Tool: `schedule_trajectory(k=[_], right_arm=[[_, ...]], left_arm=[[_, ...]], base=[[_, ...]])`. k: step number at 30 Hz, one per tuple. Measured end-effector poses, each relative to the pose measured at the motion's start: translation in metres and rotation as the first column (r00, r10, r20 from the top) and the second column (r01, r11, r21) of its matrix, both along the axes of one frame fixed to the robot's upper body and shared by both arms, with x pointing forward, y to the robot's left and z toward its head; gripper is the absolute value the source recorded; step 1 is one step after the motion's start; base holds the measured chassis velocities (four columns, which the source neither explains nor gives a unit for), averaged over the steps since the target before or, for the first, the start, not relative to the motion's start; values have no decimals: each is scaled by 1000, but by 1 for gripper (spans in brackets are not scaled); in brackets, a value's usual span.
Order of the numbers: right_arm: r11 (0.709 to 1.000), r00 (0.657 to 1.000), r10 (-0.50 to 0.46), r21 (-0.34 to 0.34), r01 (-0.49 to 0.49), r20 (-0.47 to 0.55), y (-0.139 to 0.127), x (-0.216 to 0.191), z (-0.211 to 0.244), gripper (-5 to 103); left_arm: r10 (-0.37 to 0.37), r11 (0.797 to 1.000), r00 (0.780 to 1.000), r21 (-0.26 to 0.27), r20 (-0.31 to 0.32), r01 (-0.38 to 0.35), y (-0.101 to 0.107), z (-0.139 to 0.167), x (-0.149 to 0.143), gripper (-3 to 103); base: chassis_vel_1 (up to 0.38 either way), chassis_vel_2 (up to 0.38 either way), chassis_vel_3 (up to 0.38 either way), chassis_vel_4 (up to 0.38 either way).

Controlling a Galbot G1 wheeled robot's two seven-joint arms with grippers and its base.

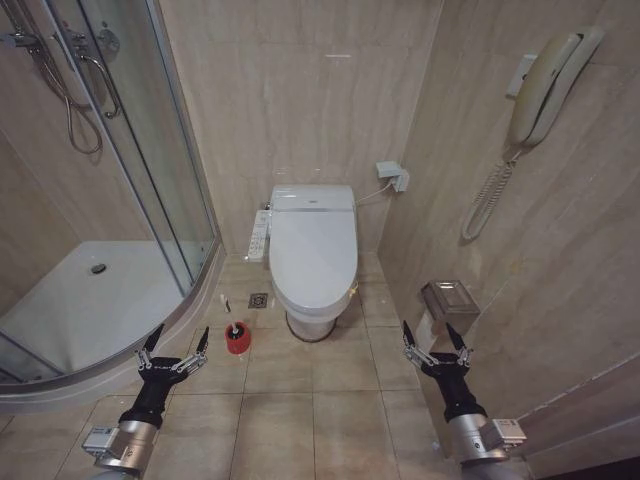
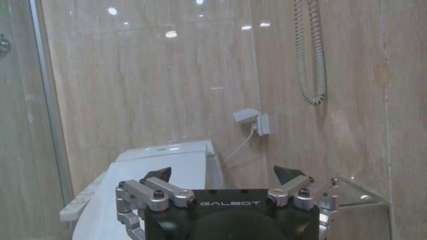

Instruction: Open the toilet lid, clean the toilet bowl with a toilet brush, close the toilet lid, and flush.

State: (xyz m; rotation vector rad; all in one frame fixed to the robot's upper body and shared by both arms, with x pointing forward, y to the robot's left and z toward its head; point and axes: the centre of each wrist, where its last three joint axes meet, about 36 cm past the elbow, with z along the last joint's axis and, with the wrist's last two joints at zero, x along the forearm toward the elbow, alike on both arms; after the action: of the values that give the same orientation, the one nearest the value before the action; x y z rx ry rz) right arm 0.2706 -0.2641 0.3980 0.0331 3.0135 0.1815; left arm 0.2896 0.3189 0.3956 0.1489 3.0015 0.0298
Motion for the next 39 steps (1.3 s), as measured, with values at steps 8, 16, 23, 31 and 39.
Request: schedule_trajectory(k=[8, 16, 23, 31, 39], right_arm=[[1000, 1000, 2, 1, -2, 2, 0, 0, -1, 100], [1000, 1000, -4, -3, 4, -2, 0, 0, -1, 100], [1000, 1000, -5, 1, 5, -3, -1, 1, -5, 100], [1000, 1000, 9, 12, -9, 13, -1, 3, -6, 100], [1000, 1000, -3, 6, 3, 24, -6, 3, -6, 100]], left_arm=[[0, 1000, 1000, 0, 0, 0, 0, 0, 0, 100], [0, 1000, 1000, 0, 0, 0, 0, 0, 0, 100], [0, 1000, 1000, 0, 0, 0, 0, 0, 0, 100], [0, 1000, 1000, 0, 0, 0, 0, 0, 0, 100], [0, 1000, 1000, 0, 0, 0, 0, 0, 0, 100]], base=[[0, 0, 0, 0], [0, 0, 0, 0], [0, 0, 0, 0], [-111, 104, 117, -102], [-210, 234, 236, -218]])
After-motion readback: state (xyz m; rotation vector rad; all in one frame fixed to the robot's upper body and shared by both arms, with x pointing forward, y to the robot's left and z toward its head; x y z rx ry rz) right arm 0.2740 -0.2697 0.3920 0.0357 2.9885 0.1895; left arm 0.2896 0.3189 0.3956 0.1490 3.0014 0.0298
